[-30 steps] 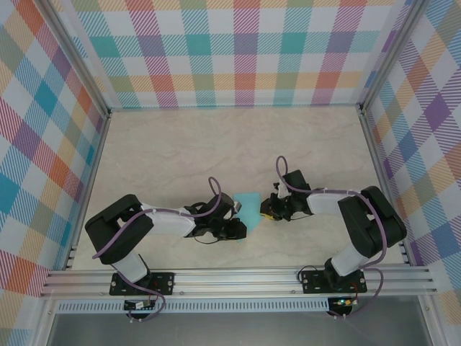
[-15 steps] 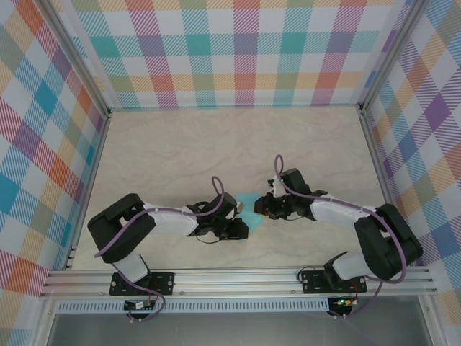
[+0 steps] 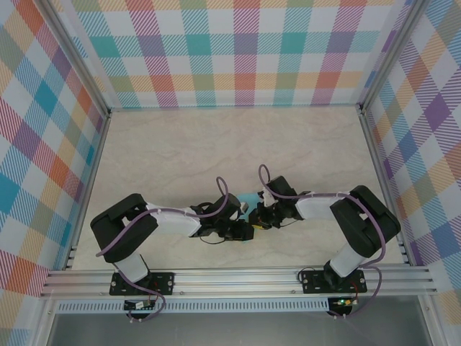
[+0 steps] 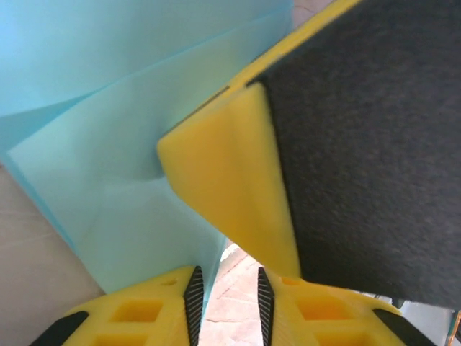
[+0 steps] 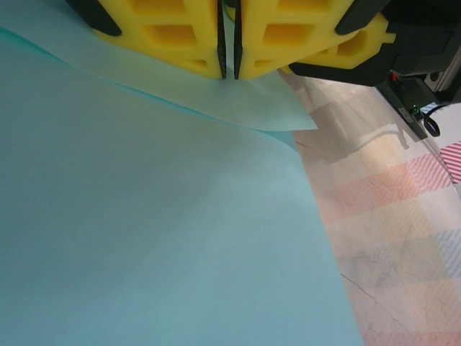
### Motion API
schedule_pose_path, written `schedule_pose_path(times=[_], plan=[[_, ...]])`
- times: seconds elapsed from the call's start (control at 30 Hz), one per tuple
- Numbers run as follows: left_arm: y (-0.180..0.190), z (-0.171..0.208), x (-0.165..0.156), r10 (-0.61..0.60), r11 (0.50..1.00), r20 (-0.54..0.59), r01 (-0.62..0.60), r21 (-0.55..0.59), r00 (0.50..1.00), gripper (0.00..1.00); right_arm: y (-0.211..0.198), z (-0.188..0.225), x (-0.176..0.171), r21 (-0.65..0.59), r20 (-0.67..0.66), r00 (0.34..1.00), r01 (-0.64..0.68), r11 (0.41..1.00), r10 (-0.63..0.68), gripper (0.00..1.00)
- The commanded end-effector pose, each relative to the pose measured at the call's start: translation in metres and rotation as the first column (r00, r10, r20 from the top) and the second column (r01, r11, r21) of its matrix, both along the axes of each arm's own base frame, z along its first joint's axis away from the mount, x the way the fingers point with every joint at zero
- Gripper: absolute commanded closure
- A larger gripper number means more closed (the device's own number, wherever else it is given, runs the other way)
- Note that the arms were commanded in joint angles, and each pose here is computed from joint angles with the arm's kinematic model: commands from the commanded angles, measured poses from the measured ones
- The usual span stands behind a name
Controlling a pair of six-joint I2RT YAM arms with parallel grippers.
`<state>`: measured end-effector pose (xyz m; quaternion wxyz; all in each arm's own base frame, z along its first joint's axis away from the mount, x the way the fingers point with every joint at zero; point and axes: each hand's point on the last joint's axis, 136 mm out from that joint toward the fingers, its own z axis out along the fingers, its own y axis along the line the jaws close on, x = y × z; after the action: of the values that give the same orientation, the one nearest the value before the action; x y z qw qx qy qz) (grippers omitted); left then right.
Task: Fold a paper plane with a square sheet of paper (pick it up from the middle)
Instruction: Perform the third fold on the triangle at the bottom-center of the table.
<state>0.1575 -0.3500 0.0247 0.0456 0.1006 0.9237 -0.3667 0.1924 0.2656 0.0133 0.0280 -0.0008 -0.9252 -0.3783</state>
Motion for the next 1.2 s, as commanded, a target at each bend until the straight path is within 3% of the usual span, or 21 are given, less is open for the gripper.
schedule_pose_path(times=[0.0,0.27,0.47,0.73,0.97,1.17], plan=[[0.014,-0.008,-0.019,0.000,0.999,-0.059,0.003,0.049,0.998,0.67,-0.027,-0.042,-0.018,-0.154,-0.061,0.998,0.011,0.988,-0.020,0.86],[0.016,-0.007,-0.014,0.079,0.997,-0.094,-0.080,-0.011,0.992,0.63,-0.031,-0.039,-0.017,-0.179,-0.040,0.999,0.013,0.984,-0.020,0.86],[0.010,-0.014,-0.021,0.055,0.997,-0.142,-0.062,-0.048,0.988,0.63,-0.035,-0.040,-0.018,-0.191,-0.043,0.999,0.018,0.981,-0.026,0.86],[0.019,-0.034,-0.041,0.015,0.999,-0.213,-0.022,-0.029,0.977,0.63,-0.039,-0.046,-0.019,-0.223,-0.049,0.998,0.024,0.974,-0.036,0.86],[0.019,-0.033,-0.052,-0.065,0.998,-0.202,0.065,-0.006,0.977,0.64,-0.045,-0.050,-0.021,-0.255,-0.059,0.997,0.029,0.967,-0.046,0.87],[0.030,-0.035,-0.051,-0.068,0.991,-0.178,0.087,0.099,0.982,0.76,-0.047,-0.053,-0.021,-0.270,-0.064,0.996,0.036,0.962,-0.055,0.88]])
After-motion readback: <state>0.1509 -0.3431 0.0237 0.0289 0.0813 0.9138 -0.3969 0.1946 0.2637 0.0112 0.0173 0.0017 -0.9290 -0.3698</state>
